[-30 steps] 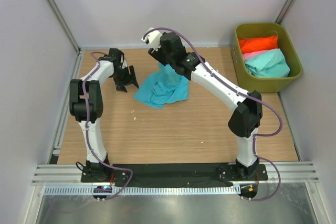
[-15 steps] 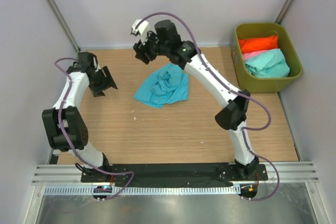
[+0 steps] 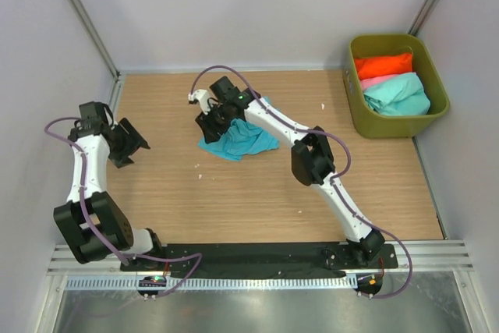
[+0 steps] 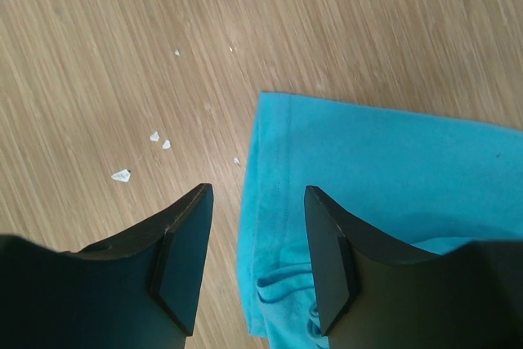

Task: Fold and stack the t-shirts
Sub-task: Flatten the tshirt out

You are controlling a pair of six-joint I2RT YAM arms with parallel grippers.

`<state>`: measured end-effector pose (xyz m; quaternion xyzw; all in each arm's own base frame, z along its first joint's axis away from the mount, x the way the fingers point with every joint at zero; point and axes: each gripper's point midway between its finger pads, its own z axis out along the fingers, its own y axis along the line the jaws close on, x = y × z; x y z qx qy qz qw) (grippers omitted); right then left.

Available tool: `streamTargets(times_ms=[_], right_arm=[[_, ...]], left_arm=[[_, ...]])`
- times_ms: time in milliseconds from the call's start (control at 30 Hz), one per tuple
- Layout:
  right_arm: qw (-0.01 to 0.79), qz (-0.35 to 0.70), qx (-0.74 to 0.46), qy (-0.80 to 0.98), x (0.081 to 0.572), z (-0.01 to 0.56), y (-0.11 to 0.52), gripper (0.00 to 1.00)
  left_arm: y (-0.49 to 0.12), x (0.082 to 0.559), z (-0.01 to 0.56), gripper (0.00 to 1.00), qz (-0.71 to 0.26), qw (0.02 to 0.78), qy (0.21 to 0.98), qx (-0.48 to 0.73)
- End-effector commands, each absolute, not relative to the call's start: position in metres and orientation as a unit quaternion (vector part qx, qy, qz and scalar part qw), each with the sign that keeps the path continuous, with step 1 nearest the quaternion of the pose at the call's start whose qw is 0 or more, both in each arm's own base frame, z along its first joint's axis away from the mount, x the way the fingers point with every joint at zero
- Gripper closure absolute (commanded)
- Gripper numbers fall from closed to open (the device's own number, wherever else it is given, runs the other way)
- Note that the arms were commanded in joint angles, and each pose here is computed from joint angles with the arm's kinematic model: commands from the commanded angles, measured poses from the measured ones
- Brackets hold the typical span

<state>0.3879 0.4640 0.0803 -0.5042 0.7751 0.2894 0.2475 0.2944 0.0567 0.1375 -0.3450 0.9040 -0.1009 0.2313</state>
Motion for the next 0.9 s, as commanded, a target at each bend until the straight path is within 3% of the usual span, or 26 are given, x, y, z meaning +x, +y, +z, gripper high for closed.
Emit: streamTargets(times_ms=[0, 333, 867], right_arm=[[0.29, 0.322, -0.516, 0.739, 0.382, 0.122, 0.49, 0.46], [0.285, 0.306, -0.52, 0.745, 0.376, 0.083, 0.513, 0.47], [0.313, 0.221, -0.515, 0.767, 0.405, 0.036, 0.501, 0.55]], left_arm=[[0.05, 0.294, 0.147, 0.33, -0.116, 0.253, 0.899, -0.338], [0.047, 0.285, 0.143, 0.32, -0.117, 0.249, 0.901, -0.336], [0.044, 0.273, 0.141, 0.31, -0.123, 0.253, 0.895, -0.347]])
